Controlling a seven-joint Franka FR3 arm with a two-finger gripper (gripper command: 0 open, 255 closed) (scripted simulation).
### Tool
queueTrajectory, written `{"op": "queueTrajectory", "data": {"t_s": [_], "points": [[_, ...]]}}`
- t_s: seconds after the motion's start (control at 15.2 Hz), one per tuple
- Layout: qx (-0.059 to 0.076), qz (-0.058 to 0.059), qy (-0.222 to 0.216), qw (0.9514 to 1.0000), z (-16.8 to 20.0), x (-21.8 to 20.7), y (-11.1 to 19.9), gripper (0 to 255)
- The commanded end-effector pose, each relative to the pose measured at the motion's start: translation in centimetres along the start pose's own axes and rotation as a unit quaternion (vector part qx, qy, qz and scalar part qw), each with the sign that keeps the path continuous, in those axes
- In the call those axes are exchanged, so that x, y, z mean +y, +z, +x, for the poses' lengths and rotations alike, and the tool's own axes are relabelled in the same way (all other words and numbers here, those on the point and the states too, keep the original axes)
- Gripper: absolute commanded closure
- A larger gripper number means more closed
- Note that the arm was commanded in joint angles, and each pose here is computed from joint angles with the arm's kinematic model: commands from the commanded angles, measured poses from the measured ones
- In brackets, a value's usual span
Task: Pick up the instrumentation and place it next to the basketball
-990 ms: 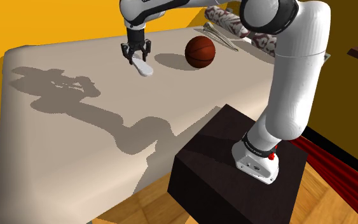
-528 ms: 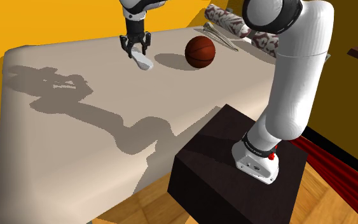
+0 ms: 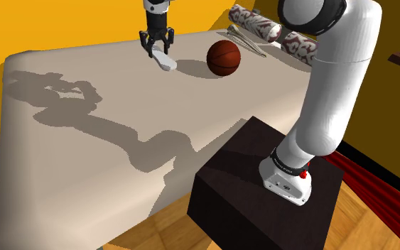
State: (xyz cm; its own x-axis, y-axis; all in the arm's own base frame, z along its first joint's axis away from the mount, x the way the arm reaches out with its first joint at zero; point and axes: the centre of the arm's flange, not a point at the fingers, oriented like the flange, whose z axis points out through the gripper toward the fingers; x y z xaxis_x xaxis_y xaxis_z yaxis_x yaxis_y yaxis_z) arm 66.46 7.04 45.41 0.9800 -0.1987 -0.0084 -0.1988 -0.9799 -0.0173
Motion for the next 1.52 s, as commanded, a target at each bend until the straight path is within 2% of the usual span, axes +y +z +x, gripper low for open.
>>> {"op": "queueTrajectory", "data": {"t_s": [0.0, 1.45], "points": [[0.000, 0.000, 0.000, 1.0000, -0.6, 2.6, 0.0, 255], [0.000, 0.000, 0.000, 1.0000, -4.9, 31.3, -0.5, 255]]}}
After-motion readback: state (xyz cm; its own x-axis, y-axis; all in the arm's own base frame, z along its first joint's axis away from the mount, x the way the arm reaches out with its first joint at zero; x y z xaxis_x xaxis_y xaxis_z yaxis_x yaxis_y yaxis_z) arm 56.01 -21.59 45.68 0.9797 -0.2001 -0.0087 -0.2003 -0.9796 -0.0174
